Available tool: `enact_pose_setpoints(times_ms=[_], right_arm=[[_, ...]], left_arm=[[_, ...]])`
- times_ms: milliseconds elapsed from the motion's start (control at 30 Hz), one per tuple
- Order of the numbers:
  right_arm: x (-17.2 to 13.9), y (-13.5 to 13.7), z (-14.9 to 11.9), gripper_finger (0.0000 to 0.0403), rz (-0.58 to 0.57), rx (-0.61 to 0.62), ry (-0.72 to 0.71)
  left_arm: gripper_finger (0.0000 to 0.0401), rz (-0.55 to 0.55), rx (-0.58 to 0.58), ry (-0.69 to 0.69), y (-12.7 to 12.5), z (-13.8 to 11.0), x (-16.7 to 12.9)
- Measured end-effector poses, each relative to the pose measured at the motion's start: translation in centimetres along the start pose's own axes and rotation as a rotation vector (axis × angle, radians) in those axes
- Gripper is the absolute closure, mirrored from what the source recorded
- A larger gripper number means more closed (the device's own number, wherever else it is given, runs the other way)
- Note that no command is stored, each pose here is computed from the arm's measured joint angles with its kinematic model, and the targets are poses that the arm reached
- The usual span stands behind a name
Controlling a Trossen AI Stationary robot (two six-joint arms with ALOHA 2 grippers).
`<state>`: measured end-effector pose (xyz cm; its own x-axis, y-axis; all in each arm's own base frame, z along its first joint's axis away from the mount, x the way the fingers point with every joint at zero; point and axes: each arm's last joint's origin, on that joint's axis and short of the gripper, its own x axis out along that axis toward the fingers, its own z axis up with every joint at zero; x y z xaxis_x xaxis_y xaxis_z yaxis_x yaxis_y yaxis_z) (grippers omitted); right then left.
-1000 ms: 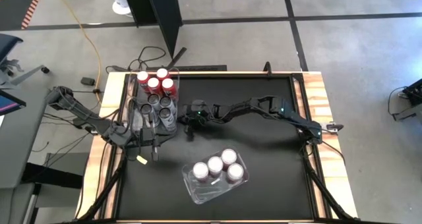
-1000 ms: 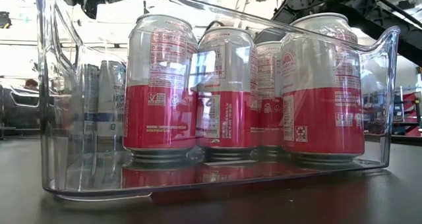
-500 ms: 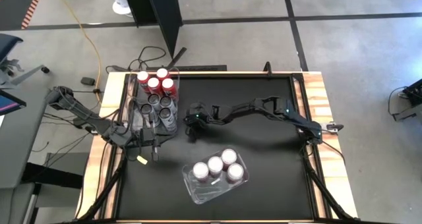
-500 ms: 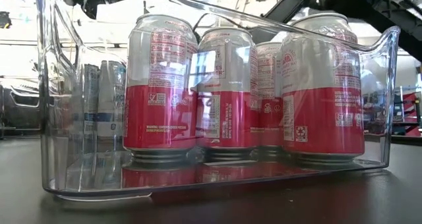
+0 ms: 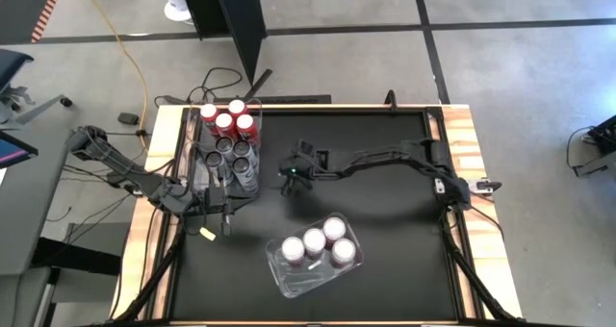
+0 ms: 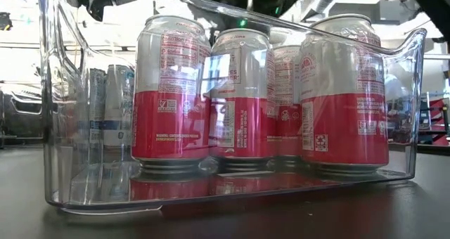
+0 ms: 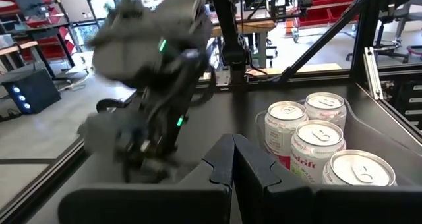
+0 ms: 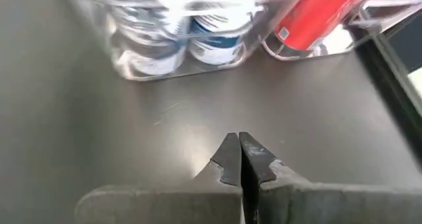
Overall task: Sort soda cans
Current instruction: Move the bottom transparent bin to the bottom left of the table
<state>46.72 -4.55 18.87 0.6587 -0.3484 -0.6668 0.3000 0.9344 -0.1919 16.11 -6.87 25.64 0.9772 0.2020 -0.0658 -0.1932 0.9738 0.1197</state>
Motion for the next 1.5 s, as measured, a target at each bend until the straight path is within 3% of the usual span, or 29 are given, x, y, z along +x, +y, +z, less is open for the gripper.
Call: enact_pose_setpoints(times_ms=[167,367,533,767,1200,1500], right_arm=[[-4.4,0.9,0.8,0.0396,-0.006,-0.055,0.035],[-10.3,1.3,-0.1,0.0396,-0.069,-0.071,-0.003],[-15.4,0.7,-2.4,0.0396,-0.126,-0.034,-0.058],[-21.0,1.0,-7.4,0.0396,-0.045,0.051,-0.067],[-23.2,7.3,-19.6,0.0396,0.045,0.29,0.148],[-20.8,13.3,-23.7,0.0396,0.108,0.381,0.174]], left_arm=[[0.04,0.0,0.0,0.0,0.0,0.0,0.0],[0.0401,-0.039,0.002,0.001,-0.1,0.0,0.0],[0.0401,-0.13,0.021,0.037,-0.6,-0.6,0.2],[0.0401,-0.166,0.05,0.1,-1.6,-1.7,1.0],[0.0401,-0.245,-0.024,0.127,-4.2,-2.4,0.0],[0.0401,-0.349,-0.099,0.201,-5.4,-3.0,-1.4]])
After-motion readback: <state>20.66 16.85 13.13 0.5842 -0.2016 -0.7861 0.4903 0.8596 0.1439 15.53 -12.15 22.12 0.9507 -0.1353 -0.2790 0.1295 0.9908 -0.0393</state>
